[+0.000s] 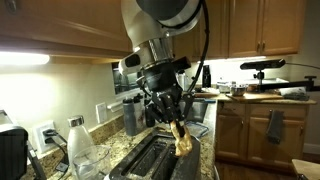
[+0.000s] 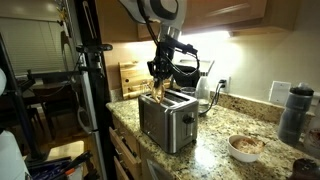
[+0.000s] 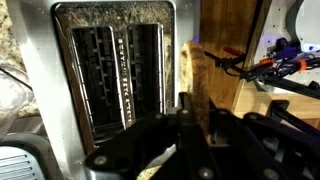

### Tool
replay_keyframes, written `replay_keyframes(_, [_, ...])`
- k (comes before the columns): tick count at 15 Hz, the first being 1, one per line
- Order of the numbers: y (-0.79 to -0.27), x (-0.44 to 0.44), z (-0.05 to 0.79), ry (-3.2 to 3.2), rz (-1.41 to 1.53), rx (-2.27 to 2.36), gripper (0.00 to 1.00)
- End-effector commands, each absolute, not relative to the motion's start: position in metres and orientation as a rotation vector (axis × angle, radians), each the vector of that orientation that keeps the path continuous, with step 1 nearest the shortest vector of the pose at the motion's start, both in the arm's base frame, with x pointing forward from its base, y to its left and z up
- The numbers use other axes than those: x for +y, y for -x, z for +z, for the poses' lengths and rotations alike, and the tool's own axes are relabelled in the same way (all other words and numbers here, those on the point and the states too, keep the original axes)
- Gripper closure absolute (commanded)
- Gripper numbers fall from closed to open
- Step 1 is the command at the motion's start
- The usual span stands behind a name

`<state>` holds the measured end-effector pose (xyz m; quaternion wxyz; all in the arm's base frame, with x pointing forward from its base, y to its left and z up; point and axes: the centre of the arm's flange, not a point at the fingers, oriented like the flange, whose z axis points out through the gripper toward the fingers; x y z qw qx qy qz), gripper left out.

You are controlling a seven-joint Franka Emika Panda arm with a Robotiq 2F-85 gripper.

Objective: Put the two slices of bread in the two slots of the toaster

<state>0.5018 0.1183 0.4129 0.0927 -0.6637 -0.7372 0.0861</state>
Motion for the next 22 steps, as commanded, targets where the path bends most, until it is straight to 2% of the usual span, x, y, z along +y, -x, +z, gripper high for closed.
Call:
replay_keyframes(1, [-0.499,0.124,0.406,1.942,0.267,-2.276,0.91])
replay_keyframes(16, [-0.527,0.126,0.386,1.931,0.274,-2.348,0.91])
replay_keyframes(17, [-0.527,0.126,0.384,1.933,0.280,-2.345,0.61])
replay_keyframes(18, [-0.528,0.126,0.383,1.938,0.285,-2.342,0.60])
replay_keyframes(22, [-0.535,0.124,0.389,1.978,0.262,-2.319,0.36])
